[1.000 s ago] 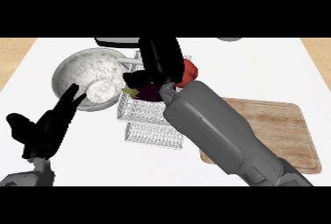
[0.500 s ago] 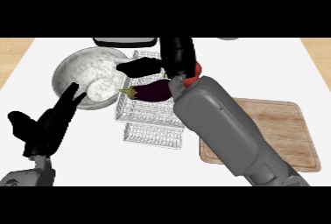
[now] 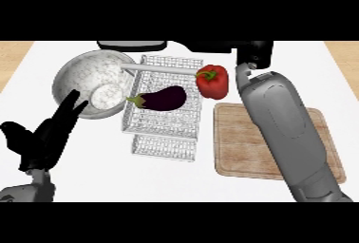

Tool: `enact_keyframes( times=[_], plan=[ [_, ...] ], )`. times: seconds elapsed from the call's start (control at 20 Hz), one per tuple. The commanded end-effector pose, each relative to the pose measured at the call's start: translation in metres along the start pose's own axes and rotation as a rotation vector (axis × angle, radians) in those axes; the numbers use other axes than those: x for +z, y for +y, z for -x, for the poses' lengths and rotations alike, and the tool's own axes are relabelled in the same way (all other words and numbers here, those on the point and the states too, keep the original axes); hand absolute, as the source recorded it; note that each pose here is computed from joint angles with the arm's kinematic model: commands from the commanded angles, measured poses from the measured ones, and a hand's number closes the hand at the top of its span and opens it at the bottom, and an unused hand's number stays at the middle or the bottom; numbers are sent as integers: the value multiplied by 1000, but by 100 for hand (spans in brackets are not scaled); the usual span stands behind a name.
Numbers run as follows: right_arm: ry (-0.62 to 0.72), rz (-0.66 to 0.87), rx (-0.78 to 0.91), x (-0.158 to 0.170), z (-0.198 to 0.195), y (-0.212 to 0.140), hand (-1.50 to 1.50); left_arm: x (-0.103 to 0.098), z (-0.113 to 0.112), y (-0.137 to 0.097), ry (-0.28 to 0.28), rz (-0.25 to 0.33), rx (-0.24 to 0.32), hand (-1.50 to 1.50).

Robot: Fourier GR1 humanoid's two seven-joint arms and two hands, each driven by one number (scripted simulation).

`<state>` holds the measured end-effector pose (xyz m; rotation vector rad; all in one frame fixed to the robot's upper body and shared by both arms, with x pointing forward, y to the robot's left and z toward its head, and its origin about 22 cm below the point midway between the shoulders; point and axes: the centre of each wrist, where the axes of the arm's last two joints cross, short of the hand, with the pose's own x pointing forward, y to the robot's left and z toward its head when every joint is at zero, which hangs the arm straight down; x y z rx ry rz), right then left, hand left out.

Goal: Pick the eggplant from the cutting board and place it in the tiered basket

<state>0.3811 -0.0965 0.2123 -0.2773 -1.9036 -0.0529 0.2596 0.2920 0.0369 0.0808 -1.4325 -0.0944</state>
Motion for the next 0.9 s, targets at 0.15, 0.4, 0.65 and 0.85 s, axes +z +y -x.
enact_keyframes(
  times=[0.15,0.4,0.65,0.85],
  plan=[
    [7,149,-24,-19,4,-109,-150,3,9,-4,11,7,4,0],
    [-20,183,-7,-21,0,-194,-150,-1,-5,-5,27,-5,17,0],
    [-17,202,0,-28,8,-245,-150,14,1,-4,10,4,5,0],
    [-14,178,10,-25,15,-280,-150,-1,-3,-17,-8,1,-4,0]
  ],
)
